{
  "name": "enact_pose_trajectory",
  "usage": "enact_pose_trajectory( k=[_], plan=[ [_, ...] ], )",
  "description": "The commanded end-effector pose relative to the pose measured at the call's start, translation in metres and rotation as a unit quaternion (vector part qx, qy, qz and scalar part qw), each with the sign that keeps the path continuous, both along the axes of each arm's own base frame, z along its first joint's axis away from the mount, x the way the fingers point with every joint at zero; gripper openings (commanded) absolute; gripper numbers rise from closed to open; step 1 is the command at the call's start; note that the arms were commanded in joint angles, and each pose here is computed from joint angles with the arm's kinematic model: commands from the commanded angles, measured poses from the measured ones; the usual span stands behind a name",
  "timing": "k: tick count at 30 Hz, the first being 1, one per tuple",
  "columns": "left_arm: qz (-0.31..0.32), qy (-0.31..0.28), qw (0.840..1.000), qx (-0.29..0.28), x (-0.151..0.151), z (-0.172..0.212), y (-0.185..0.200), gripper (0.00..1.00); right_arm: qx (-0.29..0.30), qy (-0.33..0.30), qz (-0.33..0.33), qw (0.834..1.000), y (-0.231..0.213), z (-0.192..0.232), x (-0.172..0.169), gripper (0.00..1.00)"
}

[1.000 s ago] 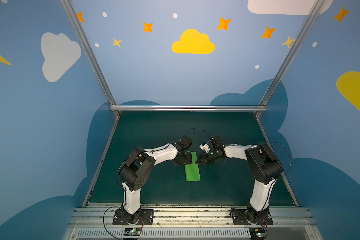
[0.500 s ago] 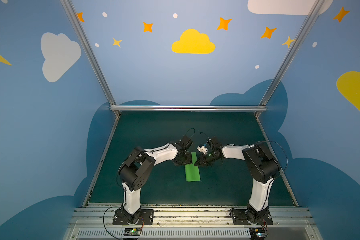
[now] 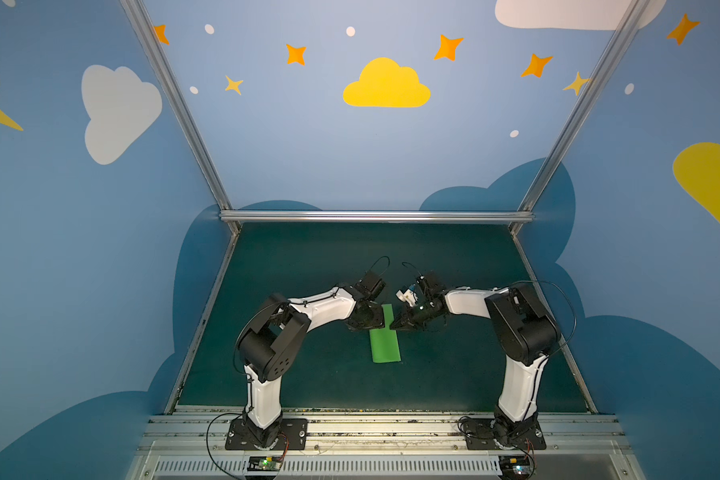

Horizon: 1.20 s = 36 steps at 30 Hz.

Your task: Fold a paper plane with a square sheet of paper (fold left side to right side)

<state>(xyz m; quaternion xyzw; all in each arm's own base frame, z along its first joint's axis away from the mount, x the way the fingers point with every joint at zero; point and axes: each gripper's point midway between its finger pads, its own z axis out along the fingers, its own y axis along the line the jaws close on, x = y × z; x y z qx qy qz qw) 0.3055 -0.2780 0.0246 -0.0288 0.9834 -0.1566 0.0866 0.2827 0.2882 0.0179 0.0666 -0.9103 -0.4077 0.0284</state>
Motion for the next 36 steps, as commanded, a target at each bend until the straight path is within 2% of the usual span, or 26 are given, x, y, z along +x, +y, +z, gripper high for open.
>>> enact_pose_trajectory(
  k=[1,11,18,22,24,36],
  plan=[
    [-0.002,0.024,0.999,0.022,-0.011,-0.029,0.007,0.64,-0.026,0.007,-0.008,1.0,-0.007,-0.013,0.004,0.0],
    [0.0,0.025,0.999,0.023,-0.012,-0.03,0.006,0.64,-0.008,0.0,-0.002,1.0,0.0,-0.003,0.002,0.0],
    [0.008,0.025,0.999,0.022,-0.01,-0.029,0.006,0.63,-0.004,-0.03,-0.034,0.999,-0.012,0.02,0.017,0.0],
    [0.017,0.028,0.999,0.021,-0.009,-0.029,0.005,0.64,-0.007,-0.034,-0.051,0.998,-0.02,0.022,0.022,0.11],
    [0.019,0.029,0.999,0.022,-0.008,-0.03,0.004,0.64,-0.006,-0.031,-0.054,0.998,-0.021,0.021,0.022,0.11],
    [0.02,0.033,0.999,0.03,-0.009,-0.031,0.004,0.64,0.017,-0.025,-0.019,0.999,-0.002,0.021,0.009,0.07]
  ],
)
